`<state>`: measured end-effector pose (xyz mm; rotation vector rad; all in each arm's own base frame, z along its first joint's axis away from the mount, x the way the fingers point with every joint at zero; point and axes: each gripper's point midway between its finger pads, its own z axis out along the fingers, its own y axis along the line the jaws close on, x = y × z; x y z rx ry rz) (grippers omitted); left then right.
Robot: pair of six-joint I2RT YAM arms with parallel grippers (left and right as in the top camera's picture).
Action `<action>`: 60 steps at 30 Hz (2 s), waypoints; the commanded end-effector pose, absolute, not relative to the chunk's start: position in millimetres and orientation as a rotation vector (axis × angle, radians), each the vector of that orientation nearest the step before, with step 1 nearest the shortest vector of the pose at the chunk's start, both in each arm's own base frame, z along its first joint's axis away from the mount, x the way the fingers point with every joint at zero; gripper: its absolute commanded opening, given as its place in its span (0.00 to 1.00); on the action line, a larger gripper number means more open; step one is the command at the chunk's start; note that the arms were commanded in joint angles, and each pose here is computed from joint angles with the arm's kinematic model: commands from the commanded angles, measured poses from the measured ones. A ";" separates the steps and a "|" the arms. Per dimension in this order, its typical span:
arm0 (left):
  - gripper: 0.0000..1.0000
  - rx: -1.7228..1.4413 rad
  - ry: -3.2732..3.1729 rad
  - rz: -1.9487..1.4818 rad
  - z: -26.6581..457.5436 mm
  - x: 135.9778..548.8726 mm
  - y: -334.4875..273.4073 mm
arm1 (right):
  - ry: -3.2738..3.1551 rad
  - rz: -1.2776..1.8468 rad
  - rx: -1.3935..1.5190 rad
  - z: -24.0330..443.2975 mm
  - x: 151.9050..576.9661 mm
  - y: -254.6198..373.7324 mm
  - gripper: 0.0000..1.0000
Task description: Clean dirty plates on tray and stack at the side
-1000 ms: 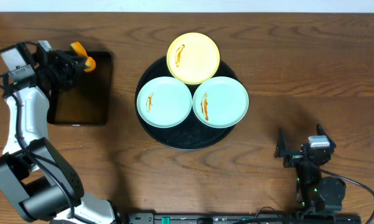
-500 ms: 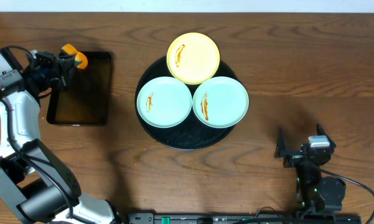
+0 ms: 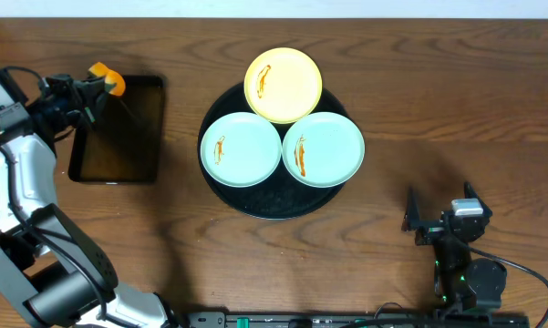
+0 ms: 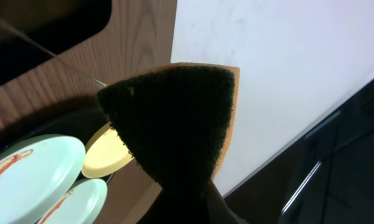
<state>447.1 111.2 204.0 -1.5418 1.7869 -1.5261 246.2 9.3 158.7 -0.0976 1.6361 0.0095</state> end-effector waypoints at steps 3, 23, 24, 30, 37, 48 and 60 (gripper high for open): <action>0.08 -1.515 1.720 -1.509 226.1 442.7 135.3 | 1.636 0.006 -0.109 158.1 245.9 10.9 0.99; 0.08 -1.519 1.715 -1.526 226.9 439.7 137.4 | 1.636 0.006 -0.109 158.1 245.9 10.9 0.99; 0.08 -1.513 1.718 -1.536 227.8 439.3 136.2 | 1.636 0.006 -0.109 158.1 245.9 10.9 0.99; 0.08 -1.509 1.720 -1.543 228.4 439.1 135.3 | 1.636 0.006 -0.109 158.1 245.9 10.9 0.99; 0.08 -1.507 1.721 -1.548 228.7 438.9 134.7 | 1.636 0.006 -0.109 158.1 245.9 10.9 0.99; 0.08 -1.507 1.721 -1.548 228.7 438.9 134.7 | 1.636 0.006 -0.109 158.1 245.9 10.9 0.99; 0.08 -1.508 1.721 -1.547 228.6 438.9 134.8 | 1.636 0.006 -0.109 158.1 245.9 10.9 0.99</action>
